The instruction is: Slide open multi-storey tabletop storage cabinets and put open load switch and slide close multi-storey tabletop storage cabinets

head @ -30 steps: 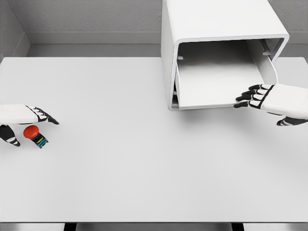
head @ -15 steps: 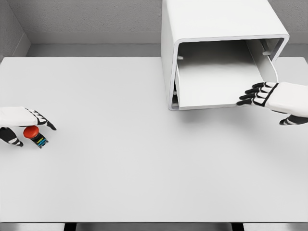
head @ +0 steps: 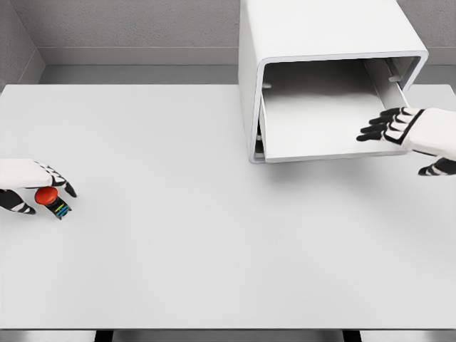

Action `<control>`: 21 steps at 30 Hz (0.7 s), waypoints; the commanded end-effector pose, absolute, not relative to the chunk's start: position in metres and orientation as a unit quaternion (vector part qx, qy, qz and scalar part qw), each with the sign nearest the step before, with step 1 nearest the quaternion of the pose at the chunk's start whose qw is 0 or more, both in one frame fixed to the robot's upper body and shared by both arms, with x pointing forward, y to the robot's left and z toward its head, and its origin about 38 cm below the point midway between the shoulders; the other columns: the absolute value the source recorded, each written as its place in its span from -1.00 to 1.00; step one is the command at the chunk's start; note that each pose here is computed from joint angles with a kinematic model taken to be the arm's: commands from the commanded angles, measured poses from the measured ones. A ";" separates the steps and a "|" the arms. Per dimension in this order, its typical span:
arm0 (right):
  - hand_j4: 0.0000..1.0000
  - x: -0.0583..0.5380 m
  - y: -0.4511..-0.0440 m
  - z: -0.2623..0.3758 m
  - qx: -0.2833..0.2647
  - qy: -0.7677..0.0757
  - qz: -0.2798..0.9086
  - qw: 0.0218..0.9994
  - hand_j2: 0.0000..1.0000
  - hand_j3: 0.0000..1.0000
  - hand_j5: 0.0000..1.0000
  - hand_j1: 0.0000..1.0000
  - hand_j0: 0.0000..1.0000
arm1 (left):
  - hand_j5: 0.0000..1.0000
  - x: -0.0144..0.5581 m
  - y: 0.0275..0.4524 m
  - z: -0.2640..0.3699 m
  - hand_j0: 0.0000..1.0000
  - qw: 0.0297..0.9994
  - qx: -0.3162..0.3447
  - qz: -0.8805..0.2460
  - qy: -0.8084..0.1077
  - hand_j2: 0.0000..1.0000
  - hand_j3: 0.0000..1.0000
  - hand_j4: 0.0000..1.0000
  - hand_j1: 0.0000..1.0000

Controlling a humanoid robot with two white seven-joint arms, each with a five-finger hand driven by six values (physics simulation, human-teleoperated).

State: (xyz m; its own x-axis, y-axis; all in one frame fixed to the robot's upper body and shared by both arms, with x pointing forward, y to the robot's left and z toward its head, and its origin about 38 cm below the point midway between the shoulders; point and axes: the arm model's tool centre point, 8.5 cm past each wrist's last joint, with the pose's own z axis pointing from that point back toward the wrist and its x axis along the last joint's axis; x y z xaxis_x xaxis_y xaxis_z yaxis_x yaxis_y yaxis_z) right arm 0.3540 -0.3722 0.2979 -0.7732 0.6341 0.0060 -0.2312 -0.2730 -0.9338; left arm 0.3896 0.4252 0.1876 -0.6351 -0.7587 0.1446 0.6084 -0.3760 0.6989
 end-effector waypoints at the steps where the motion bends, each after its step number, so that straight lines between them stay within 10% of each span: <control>1: 1.00 0.354 -0.375 0.307 -0.191 -0.545 0.767 0.281 1.00 1.00 1.00 1.00 1.00 | 0.53 0.388 0.424 0.190 0.53 0.413 0.101 -0.824 -0.375 0.53 0.53 0.53 0.53; 13: 1.00 0.348 -0.386 0.353 -0.197 -0.601 0.723 0.277 1.00 1.00 1.00 1.00 1.00 | 0.53 0.381 0.404 0.197 0.53 0.381 0.089 -0.836 -0.384 0.53 0.53 0.53 0.53; 21: 1.00 0.325 -0.429 0.384 -0.250 -0.618 0.682 0.299 1.00 1.00 1.00 1.00 1.00 | -0.02 0.380 0.405 0.197 -0.02 0.382 0.088 -0.836 -0.383 -0.02 -0.02 -0.02 -0.02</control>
